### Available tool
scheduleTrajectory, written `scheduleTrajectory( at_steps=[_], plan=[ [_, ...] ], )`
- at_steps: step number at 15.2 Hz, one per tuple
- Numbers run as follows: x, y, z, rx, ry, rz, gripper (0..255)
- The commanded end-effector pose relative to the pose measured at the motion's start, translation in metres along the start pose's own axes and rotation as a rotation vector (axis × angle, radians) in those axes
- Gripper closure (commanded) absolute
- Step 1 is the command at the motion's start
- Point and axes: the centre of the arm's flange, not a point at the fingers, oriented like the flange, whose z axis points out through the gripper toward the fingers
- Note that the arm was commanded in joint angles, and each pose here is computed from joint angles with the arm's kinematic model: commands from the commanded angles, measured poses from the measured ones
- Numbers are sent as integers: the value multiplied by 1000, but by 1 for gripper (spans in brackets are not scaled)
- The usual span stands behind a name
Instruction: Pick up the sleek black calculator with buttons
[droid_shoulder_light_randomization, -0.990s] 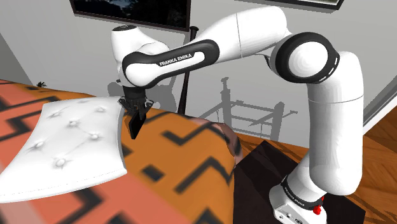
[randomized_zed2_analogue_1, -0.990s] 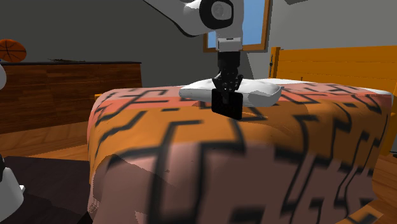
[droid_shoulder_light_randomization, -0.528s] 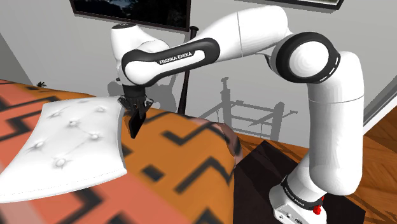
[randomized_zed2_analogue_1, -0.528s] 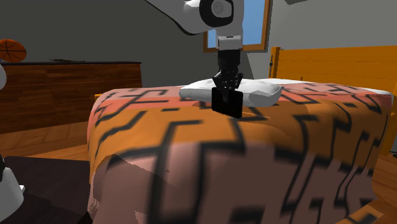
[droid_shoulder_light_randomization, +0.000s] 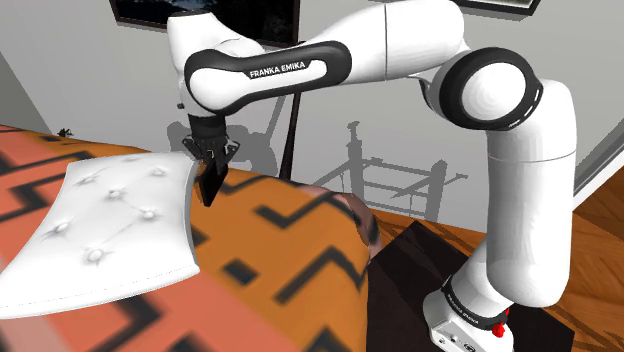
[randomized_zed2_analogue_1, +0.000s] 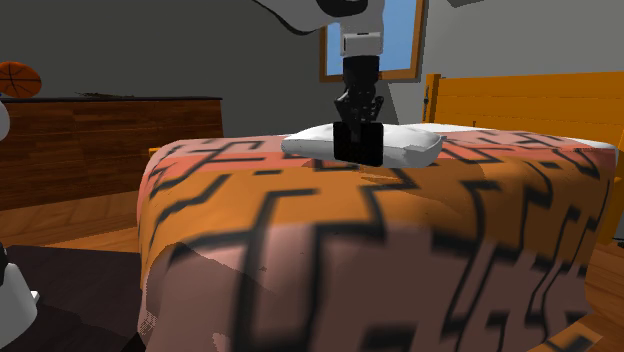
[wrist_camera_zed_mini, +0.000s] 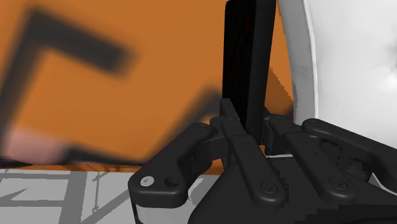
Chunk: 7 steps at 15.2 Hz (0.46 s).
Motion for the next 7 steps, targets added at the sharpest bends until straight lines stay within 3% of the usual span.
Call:
scheduleTrajectory(
  at_steps=[1,7],
  plan=[
    [0,0,-11,0,0,0,255],
    [0,0,-33,0,0,0,255]
  ],
)
